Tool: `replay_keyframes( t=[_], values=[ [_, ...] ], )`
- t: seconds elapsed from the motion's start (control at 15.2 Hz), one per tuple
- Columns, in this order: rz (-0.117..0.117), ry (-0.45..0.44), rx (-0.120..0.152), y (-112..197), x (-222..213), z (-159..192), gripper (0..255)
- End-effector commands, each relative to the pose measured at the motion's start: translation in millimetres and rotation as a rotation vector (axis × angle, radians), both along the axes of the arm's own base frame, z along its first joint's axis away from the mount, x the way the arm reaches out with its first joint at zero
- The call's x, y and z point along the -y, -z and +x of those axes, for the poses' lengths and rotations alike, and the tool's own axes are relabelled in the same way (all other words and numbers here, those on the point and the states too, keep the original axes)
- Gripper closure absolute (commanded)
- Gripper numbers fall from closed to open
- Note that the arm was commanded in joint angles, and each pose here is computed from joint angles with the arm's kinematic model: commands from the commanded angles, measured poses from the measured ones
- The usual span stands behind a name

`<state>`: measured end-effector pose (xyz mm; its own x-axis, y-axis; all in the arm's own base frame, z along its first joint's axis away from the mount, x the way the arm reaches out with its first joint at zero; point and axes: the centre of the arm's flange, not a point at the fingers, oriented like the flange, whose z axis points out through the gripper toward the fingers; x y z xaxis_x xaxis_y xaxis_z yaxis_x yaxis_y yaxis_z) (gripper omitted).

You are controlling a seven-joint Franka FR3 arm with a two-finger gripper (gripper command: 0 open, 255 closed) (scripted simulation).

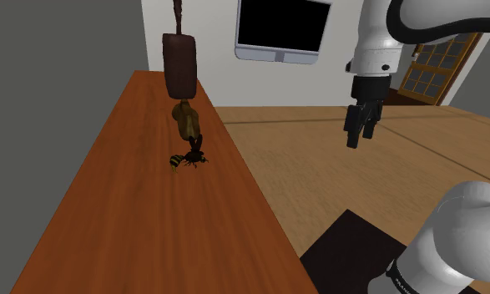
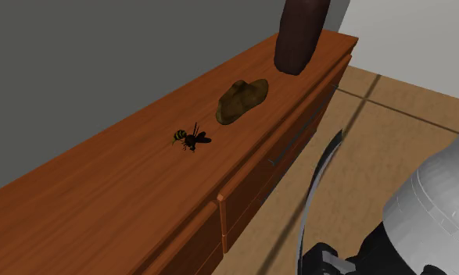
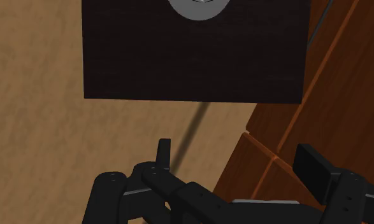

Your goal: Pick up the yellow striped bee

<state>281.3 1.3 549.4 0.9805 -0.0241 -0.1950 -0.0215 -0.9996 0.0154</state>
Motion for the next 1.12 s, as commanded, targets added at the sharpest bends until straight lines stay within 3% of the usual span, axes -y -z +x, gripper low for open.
replay_keyframes(
  t=[0.0,1.06],
  values=[
    [0.000,0.000,0.000,0.0,0.0,0.0,0],
    [0.060,-0.120,0.184,28.2,-159.2,97.5,0]
  ],
)
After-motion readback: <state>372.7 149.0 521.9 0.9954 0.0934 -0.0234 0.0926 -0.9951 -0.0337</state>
